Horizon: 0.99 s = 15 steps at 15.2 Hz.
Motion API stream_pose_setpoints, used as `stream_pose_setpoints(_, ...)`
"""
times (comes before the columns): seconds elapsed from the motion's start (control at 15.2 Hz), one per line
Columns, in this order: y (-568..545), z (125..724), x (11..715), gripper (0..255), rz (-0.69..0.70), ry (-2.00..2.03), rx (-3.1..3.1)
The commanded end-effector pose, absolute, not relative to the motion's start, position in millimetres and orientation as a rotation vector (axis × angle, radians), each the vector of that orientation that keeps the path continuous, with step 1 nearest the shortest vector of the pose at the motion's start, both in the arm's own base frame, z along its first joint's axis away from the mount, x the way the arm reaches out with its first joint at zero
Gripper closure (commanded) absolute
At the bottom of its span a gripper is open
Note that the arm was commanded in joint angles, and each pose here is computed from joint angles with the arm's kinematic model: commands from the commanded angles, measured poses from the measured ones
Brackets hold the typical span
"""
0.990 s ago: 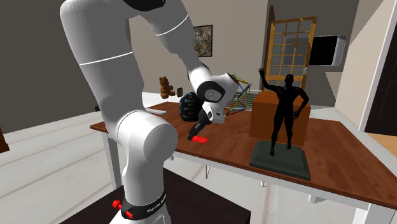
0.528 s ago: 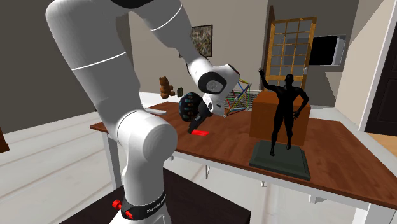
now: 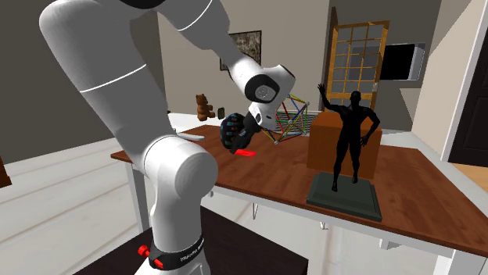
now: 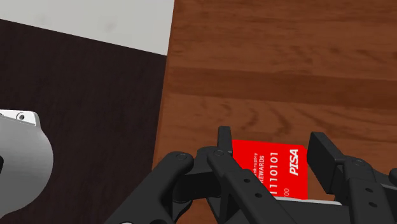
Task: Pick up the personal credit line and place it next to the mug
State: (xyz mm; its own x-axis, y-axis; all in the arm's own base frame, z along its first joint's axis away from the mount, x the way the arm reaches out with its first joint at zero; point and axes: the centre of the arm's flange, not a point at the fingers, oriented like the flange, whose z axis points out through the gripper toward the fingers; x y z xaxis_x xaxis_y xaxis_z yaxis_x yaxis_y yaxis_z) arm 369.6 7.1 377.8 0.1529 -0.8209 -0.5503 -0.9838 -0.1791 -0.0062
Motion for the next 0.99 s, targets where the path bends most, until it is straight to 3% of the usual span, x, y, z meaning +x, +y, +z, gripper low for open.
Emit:
stream_pose_setpoints(0.0,5.9,388.8,368.8,255,0.616,1.727,-2.073)
stream_pose_setpoints(0.92,18.5,455.9,364.9,255,0.616,1.727,-2.073)
